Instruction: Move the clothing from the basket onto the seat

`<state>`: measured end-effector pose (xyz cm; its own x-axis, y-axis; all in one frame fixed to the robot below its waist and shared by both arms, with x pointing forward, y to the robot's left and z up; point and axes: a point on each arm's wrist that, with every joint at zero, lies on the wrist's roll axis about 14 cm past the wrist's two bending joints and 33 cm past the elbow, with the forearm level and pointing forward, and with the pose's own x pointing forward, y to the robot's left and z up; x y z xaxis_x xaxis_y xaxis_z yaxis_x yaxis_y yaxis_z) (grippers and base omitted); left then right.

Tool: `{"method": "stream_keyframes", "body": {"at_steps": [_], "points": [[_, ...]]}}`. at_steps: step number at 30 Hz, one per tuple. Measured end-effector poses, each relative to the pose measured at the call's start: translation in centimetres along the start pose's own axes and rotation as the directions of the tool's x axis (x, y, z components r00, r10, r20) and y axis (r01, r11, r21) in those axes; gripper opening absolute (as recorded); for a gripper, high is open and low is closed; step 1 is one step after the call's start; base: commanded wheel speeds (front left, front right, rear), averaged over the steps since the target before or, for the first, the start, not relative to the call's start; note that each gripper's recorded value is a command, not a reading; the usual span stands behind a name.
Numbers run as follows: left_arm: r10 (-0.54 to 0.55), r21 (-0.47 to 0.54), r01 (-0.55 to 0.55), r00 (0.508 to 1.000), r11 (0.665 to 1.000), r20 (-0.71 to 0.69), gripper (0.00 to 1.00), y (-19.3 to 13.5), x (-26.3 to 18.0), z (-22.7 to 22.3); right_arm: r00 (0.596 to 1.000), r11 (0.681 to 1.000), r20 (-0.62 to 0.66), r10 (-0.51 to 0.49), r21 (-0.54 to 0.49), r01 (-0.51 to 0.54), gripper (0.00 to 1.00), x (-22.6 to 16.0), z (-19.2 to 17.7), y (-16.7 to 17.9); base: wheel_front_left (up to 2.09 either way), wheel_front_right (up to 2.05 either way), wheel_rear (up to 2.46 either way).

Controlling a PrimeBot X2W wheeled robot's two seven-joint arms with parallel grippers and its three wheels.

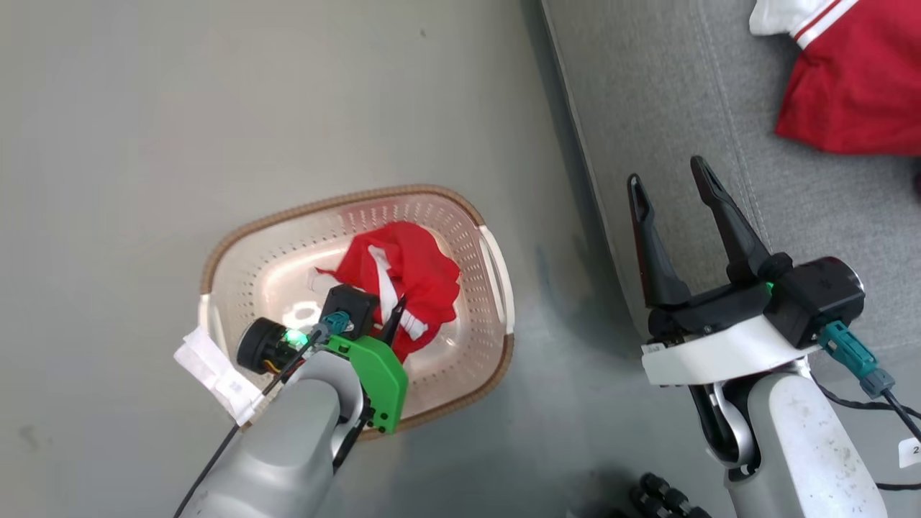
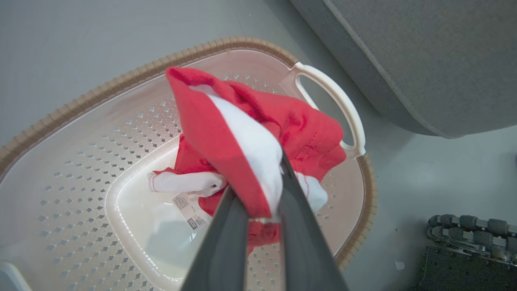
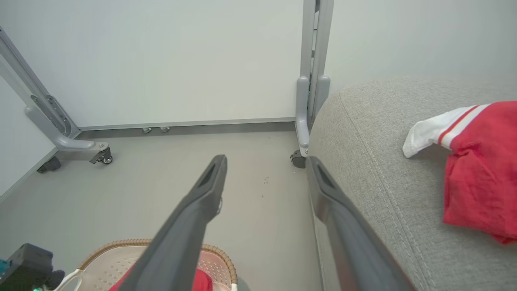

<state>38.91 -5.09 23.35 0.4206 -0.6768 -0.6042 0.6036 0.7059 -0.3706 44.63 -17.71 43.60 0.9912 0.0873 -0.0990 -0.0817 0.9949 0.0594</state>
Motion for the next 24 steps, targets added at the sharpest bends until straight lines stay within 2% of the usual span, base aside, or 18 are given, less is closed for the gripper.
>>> {"method": "stream_keyframes", "body": {"at_steps": [7,14,17,24], "points": [[0.051,0.019,-0.056,0.978,0.998,0.203,0.00,-0.6,-2.9,6.2,0.999,1.000,0.034,0.011,0.003,-0.011,1.00,-1.5,2.4,0.7,0.00,0.00,0.00],[0.121,0.039,-0.147,0.915,0.988,0.385,0.00,0.2,-7.4,11.2,0.997,0.999,0.072,0.037,0.003,-0.037,1.00,-2.8,4.7,1.7,0.00,0.00,0.00],[0.136,0.057,-0.184,0.873,0.981,0.469,0.00,0.2,-9.6,13.6,0.994,0.999,0.091,0.053,0.000,-0.053,1.00,-3.2,5.7,2.2,0.00,0.00,0.00],[0.139,0.078,-0.252,0.739,0.964,0.660,0.00,-0.8,-15.4,19.3,0.991,0.997,0.113,0.074,-0.003,-0.075,1.00,-4.4,7.2,3.1,0.00,0.00,0.00]]}}
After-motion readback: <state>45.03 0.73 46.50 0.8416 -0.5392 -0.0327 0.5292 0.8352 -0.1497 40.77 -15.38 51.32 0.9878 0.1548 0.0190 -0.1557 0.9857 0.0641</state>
